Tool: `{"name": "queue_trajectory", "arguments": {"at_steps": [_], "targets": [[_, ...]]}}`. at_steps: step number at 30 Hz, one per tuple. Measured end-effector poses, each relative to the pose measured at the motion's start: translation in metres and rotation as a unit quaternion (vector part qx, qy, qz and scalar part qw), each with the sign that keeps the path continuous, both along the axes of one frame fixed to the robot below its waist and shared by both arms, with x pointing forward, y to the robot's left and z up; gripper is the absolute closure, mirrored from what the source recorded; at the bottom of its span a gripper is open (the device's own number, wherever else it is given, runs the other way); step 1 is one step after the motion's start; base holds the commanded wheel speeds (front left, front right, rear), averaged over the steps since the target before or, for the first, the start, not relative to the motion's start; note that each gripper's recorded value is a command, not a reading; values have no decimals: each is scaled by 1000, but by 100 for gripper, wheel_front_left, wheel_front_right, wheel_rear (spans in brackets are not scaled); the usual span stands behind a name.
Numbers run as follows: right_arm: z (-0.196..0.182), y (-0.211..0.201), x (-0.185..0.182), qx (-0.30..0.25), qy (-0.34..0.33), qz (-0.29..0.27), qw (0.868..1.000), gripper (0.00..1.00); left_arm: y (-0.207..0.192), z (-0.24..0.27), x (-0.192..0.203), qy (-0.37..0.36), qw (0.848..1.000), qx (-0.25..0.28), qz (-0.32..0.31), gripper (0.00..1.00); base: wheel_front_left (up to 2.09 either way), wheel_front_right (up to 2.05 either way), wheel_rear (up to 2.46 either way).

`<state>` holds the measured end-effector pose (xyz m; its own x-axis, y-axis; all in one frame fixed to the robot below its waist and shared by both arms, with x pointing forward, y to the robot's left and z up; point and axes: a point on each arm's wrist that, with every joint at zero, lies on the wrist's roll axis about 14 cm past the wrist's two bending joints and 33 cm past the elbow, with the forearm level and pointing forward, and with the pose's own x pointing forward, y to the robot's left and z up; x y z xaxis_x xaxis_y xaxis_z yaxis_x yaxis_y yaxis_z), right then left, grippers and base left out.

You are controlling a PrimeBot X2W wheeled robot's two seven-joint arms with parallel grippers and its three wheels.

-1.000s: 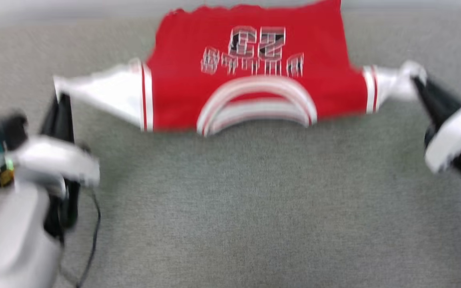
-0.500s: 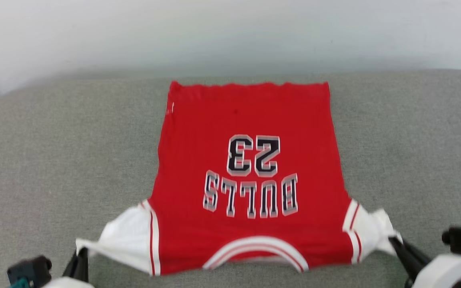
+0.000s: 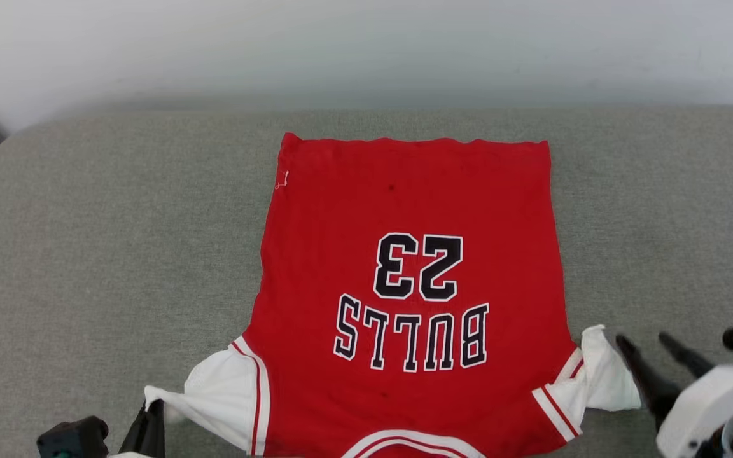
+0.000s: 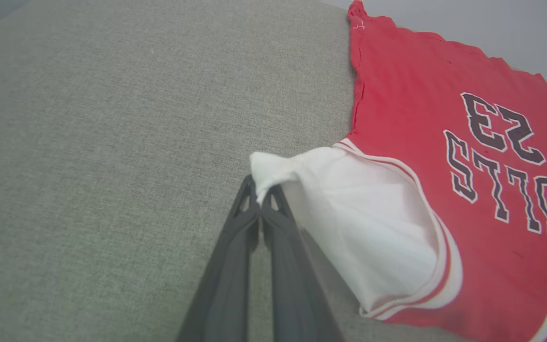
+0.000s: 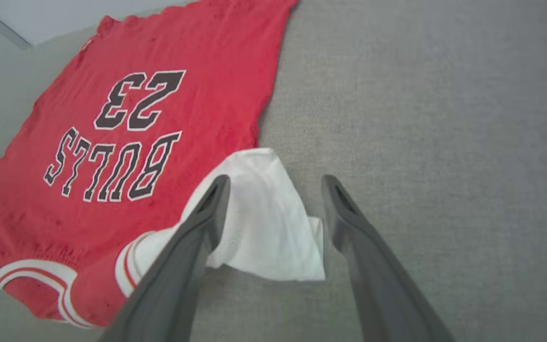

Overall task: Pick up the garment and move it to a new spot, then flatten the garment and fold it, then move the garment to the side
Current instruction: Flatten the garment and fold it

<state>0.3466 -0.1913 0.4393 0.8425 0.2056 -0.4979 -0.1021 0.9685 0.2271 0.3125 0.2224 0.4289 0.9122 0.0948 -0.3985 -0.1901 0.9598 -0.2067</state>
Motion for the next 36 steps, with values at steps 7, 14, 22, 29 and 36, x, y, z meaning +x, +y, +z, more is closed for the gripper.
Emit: {"name": "queue_trajectory", "arguments": {"at_steps": [7,14,22,29,36], "targets": [[37,-23,106,-5,-58,-29,998,0,-5,5,31,-30,999,9,-9,100,0,0,0],[26,-29,197,3,14,-46,999,0,-10,21,58,-80,996,20,-19,100,0,0,0],[-10,11,258,-3,135,-5,991,0,-13,31,77,-109,993,28,-19,100,0,0,0],[-61,42,277,-12,223,24,974,0,-19,21,88,-104,994,27,-26,100,0,0,0],[-94,54,280,-3,280,30,960,0,-13,5,92,-87,996,33,-16,100,0,0,0]]}}
